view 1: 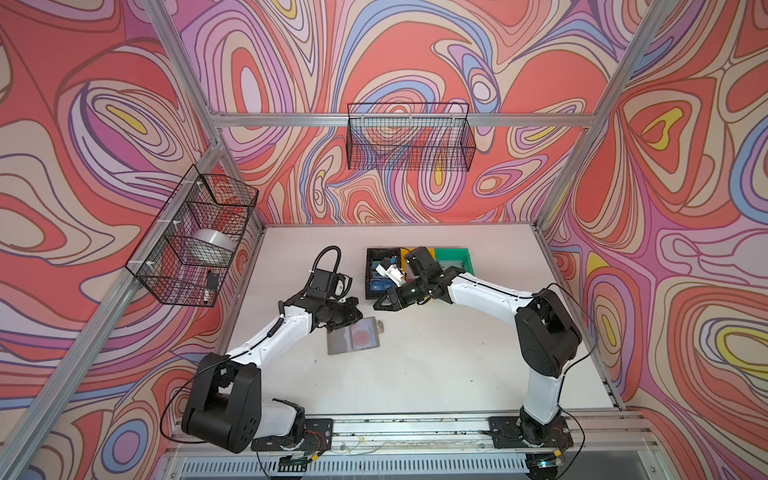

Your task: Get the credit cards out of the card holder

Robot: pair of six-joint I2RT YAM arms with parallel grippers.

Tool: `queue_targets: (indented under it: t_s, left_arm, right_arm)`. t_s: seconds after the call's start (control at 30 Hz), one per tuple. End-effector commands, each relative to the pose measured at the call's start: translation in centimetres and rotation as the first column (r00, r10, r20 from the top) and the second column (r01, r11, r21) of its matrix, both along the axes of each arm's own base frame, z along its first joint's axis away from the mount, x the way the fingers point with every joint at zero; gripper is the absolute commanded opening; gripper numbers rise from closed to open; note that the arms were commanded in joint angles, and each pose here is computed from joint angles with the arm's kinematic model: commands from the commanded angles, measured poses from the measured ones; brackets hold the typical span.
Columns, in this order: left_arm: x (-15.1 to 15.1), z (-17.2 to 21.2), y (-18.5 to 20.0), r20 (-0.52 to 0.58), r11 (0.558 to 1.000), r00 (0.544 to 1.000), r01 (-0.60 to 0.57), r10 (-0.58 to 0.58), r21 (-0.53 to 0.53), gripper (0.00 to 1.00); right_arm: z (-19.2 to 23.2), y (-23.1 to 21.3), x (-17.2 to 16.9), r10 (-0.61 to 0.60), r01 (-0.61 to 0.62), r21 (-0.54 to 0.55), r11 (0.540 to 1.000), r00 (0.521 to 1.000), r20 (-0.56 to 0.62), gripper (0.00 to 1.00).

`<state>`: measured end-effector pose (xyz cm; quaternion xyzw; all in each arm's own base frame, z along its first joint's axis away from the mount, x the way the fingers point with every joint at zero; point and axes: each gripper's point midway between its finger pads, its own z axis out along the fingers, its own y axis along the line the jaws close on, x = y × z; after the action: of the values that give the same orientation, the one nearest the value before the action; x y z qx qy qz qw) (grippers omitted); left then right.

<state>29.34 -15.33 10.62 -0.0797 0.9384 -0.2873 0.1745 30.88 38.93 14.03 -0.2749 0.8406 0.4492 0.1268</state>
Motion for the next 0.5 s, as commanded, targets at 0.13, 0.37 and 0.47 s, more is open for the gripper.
queue_targets:
  t_s: [0.13,0.37,0.47]
  left_arm:
    - [-1.1,-1.0,3.9,-0.041,0.987,0.987,-0.154,0.156,0.051,0.00]
    - [-2.4,-3.4,6.0,-0.112,0.967,0.975,-0.168,0.192,0.192,0.00]
    - [-2.8,-4.3,6.0,-0.137,0.966,0.972,-0.163,0.192,0.201,0.00]
  right_arm:
    - [-4.3,1.2,-0.4,0.017,-0.020,-0.131,0.991,1.000,-0.019,0.22]
    - [-7.0,3.5,-1.8,0.073,-0.081,-0.190,0.978,0.996,-0.051,0.22]
    - [-8.0,3.7,-1.9,0.074,-0.083,-0.218,0.972,0.996,-0.052,0.21]
